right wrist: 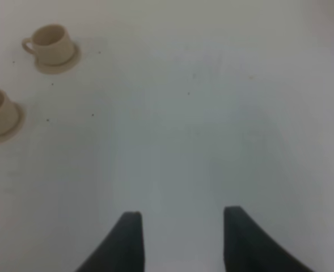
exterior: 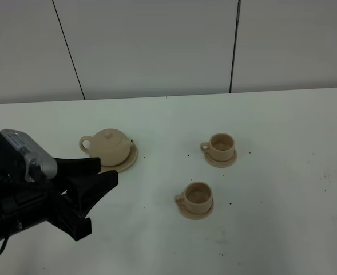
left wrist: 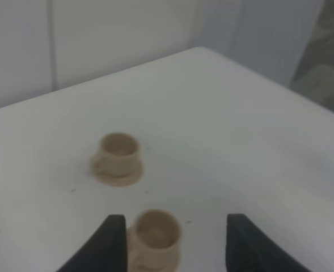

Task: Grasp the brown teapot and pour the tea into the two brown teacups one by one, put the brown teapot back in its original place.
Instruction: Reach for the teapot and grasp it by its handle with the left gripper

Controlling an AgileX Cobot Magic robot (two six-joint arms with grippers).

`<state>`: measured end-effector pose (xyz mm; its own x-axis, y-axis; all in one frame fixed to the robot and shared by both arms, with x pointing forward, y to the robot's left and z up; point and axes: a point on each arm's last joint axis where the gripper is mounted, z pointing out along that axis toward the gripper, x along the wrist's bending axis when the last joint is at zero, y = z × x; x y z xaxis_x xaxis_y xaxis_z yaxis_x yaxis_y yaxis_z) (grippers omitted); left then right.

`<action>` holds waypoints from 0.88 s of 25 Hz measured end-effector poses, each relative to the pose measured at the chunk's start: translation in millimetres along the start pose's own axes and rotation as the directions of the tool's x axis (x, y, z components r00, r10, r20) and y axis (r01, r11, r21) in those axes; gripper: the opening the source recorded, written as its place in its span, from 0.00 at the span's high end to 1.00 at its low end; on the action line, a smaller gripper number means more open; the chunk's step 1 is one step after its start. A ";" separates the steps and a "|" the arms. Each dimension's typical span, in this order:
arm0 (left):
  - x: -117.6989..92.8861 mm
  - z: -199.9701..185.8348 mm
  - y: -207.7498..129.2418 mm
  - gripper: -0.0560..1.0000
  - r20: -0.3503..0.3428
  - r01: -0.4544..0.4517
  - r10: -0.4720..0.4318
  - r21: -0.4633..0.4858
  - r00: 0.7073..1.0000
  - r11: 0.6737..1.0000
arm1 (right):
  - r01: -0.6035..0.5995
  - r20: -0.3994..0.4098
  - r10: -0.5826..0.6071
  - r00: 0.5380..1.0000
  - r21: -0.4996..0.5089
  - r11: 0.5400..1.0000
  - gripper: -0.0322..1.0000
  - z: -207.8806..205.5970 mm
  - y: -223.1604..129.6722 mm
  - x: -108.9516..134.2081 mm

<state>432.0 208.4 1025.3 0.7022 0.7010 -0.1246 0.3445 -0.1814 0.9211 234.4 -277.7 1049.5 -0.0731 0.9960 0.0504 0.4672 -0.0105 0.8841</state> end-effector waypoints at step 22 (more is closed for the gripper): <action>50.7 -16.9 63.9 0.58 -0.395 0.027 0.134 0.377 0.909 0.926 | -0.005 -0.009 0.005 1.000 -0.003 1.000 0.65 0.0 0.2 0.8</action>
<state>479.1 244.0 1084.1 0.4385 0.8851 0.1558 0.5730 -0.4089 0.7103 234.5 -276.8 1049.8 -0.0790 0.9951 0.0591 0.4652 -0.0157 0.8850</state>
